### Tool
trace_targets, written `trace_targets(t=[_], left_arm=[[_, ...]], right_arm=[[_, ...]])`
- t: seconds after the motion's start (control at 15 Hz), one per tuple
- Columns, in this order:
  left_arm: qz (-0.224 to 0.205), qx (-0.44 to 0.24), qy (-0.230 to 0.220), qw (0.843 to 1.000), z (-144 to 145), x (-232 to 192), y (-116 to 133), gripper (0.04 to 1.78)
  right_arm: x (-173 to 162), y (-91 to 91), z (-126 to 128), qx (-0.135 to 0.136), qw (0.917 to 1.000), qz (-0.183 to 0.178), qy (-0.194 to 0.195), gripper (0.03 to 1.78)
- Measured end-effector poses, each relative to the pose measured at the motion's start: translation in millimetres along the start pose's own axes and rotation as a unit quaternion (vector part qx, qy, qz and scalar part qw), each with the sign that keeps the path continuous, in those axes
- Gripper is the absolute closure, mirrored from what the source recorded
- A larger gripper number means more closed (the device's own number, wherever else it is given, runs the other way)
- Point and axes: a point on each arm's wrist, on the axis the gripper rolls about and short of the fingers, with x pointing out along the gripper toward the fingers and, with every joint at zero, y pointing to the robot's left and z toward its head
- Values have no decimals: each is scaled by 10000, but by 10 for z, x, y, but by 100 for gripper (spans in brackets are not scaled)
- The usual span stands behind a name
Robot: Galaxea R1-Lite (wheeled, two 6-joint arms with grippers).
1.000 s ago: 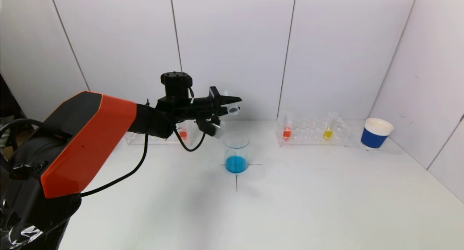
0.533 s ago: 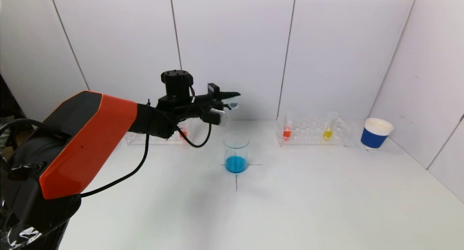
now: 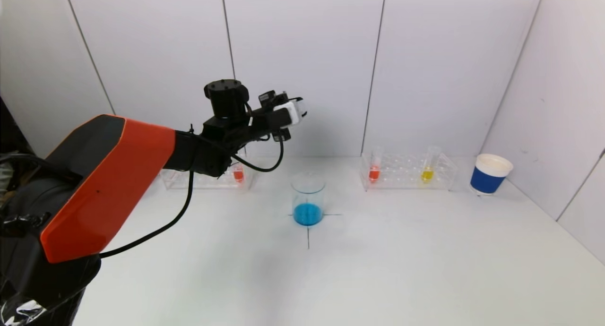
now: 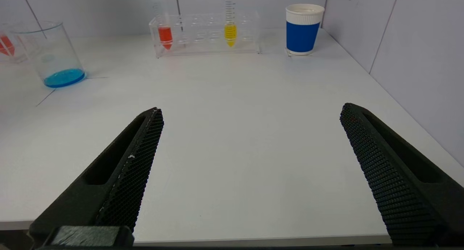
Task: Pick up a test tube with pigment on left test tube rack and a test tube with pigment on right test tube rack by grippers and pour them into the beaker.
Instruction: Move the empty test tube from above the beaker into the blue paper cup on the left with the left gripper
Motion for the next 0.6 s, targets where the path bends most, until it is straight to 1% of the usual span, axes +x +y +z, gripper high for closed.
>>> trace_targets(t=[0.13, 0.2, 0.33, 0.47, 0.6], left_arm=[[477, -600, 456, 9960, 96, -3, 101, 135], [744, -950, 683, 9903, 155, -5, 154, 135], [1344, -1596, 1064, 9722, 275, -11, 314, 135], [1869, -2011, 1360, 9519, 367, -23, 515, 135], [2254, -2398, 1665, 9295, 451, -39, 711, 135]], right_arm=[[0, 0, -1, 0, 10000, 2, 3, 4], [0, 0, -1, 0, 10000, 0, 3, 4], [0, 0, 0, 0, 10000, 0, 2, 4], [0, 0, -1, 0, 10000, 0, 3, 4], [0, 0, -1, -2, 10000, 0, 3, 4]])
